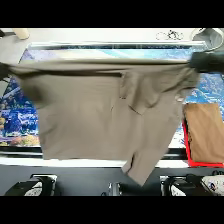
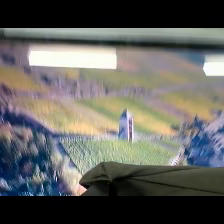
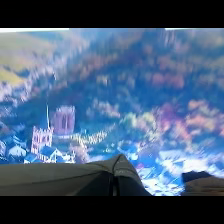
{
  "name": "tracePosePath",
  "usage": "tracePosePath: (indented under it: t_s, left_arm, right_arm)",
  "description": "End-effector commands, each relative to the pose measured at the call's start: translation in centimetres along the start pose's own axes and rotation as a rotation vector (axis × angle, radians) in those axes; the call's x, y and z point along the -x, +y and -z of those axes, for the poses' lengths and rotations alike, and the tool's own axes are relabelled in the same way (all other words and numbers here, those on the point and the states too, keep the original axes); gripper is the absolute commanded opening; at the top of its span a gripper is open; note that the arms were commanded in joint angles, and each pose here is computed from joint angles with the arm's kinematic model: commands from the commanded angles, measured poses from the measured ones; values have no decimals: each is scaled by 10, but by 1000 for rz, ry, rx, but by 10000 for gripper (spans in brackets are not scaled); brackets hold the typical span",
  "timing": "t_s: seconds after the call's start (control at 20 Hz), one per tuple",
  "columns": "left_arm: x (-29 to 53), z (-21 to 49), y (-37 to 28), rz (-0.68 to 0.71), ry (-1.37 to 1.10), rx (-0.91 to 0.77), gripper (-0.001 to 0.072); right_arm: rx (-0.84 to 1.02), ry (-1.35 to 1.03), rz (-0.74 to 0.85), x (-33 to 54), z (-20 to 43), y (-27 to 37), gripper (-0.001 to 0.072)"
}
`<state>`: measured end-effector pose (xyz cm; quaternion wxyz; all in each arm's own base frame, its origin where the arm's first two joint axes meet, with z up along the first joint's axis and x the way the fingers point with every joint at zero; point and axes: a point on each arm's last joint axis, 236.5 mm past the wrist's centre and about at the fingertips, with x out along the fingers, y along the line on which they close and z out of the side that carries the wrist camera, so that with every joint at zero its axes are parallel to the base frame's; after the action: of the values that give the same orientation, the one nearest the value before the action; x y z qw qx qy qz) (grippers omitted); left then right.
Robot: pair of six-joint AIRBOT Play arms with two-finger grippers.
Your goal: Fold the shirts.
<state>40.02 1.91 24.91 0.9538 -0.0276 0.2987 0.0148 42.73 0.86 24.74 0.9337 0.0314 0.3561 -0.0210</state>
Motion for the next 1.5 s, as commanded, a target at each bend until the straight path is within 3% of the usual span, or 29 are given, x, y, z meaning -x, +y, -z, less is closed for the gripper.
tracePosePath:
  t_s: [0.0, 0.2, 0.25, 0.3, 0.35, 0.4, 0.45, 0.5, 0.55, 0.65, 0.95, 1.45]
  left_arm:
    - [-118, 80, -4, 40, 272, 58, 24]
    - [-176, 146, -43, 168, 496, 264, 26]
    - [-180, 155, -49, 189, 530, 290, 57]
    - [-180, 160, -49, 193, 558, 296, 167]
    - [-173, 163, -44, 193, 594, 288, 465]
    - [-161, 165, -34, 196, 638, 252, 698]
    - [-146, 171, -19, 196, 698, 209, 676]
    - [-127, 183, -2, 191, 777, 203, 676]
    - [-109, 199, 13, 183, 851, 243, 673]
    - [-83, 237, 29, 166, 935, 341, 601]
    - [-48, 374, -14, 245, 1080, 488, 601]
    - [-61, 394, -54, 301, 1104, 528, 600]
  right_arm:
    - [-190, 218, -50, -139, 50, 24, 22]
    - [-432, 456, -206, -192, 107, 78, 22]
    - [-456, 464, -231, -195, 108, 84, 34]
    - [-463, 447, -241, -195, 103, 86, 183]
    - [-440, 442, -242, -188, 97, 79, 472]
    - [-369, 443, -249, -178, 94, 67, 606]
    - [-311, 472, -234, -165, 97, 46, 643]
    - [-283, 540, -215, -152, 110, 22, 624]
    - [-280, 661, -199, -135, 135, -2, 579]
    - [-303, 840, -193, -116, 182, -33, 481]
    - [-357, 959, -213, -115, 260, -35, 482]
    - [-300, 937, -142, -122, 264, -54, 508]
